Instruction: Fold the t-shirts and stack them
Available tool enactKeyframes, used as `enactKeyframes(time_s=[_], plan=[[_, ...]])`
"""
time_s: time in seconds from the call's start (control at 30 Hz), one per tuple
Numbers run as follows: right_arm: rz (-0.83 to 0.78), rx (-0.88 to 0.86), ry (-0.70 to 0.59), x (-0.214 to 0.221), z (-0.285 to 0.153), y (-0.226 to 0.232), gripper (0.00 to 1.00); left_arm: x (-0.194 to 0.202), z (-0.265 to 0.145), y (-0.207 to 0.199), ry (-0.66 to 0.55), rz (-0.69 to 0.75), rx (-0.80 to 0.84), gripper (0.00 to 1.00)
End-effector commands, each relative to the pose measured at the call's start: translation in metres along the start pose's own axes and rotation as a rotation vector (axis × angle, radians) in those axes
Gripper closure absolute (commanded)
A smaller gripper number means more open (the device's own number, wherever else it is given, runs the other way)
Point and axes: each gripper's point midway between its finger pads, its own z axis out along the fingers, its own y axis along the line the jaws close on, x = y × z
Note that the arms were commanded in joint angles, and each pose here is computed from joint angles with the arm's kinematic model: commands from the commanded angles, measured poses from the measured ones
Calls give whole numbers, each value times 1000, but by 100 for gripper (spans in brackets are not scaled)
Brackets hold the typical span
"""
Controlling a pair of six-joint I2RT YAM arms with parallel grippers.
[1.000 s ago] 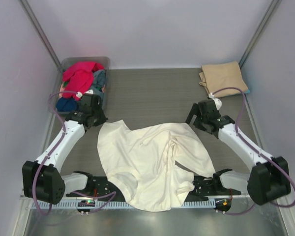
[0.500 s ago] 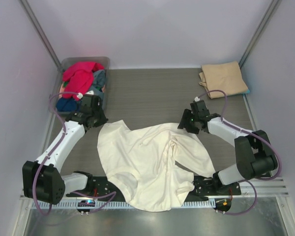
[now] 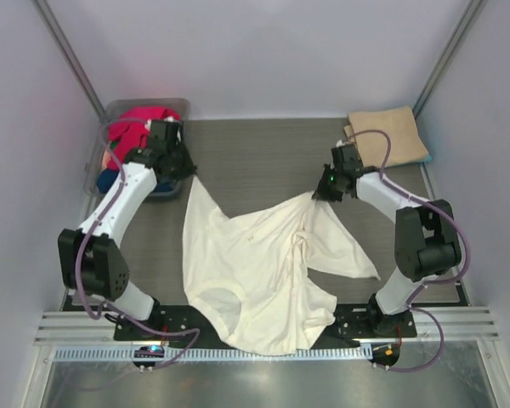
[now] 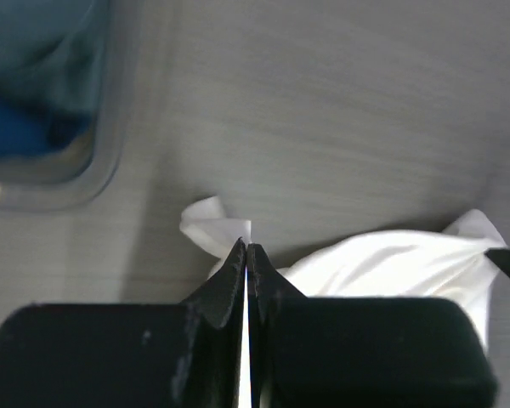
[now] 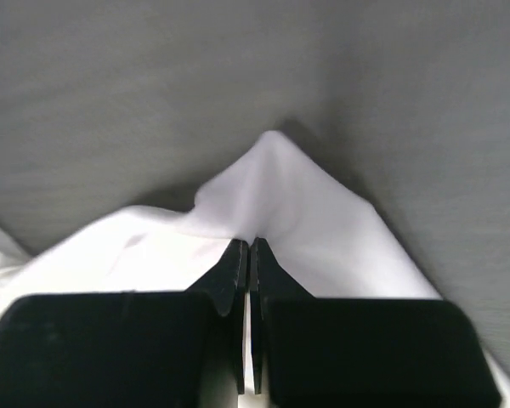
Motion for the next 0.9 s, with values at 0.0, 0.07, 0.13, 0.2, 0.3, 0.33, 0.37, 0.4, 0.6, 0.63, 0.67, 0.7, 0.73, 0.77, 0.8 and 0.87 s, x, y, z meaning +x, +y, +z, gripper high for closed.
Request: enactKeyframes(time_s=[0.0,0.07,0.13,0.2,0.3,0.33,0.37,0.4,0.6,0.63,0.67,0.7,0.73,0.77,0.8,0.87], plan=[[-39,-108,-303,-141,-67,50,99,-64,-18,-60,-68,57,169,100],[-99,-187,-479,-207,-134,91,99,-124,-62,-96,-195,86,243,100],[-135,-221,-571,-234,-185,111,99,-146,-91,-112,-219,103,272,100],[-199,-283,-721,-257,-257,136,99,-187,-149,-140,-352,120,362,100],[-224,-293,-851,-243,-321,133,99,-205,-236,-155,-528,159,486,100],[-195,-218,-809,-228,-292,108,99,-192,-215,-148,-466,161,458,100],[-185,-233,-880,-209,-326,101,99,-190,-270,-147,-588,182,522,100],[-137,-207,-918,-203,-326,88,99,-182,-273,-143,-599,193,531,100],[76,-8,-715,-73,-209,-26,6,-64,-248,-86,-458,256,546,100],[122,40,-643,-48,-182,-47,1,-32,-210,-68,-354,240,507,97],[141,60,-624,-38,-177,-54,0,-15,-204,-57,-329,232,495,86],[155,90,-611,-29,-175,-63,0,2,-197,-48,-296,222,485,67],[162,106,-607,-24,-174,-68,0,29,-185,-33,-254,218,474,35],[164,124,-604,-21,-175,-73,0,42,-178,-25,-226,211,463,23],[162,130,-617,-23,-179,-73,0,51,-173,-17,-213,201,442,17],[156,96,-654,-32,-193,-64,0,70,-161,-5,-176,182,425,18]])
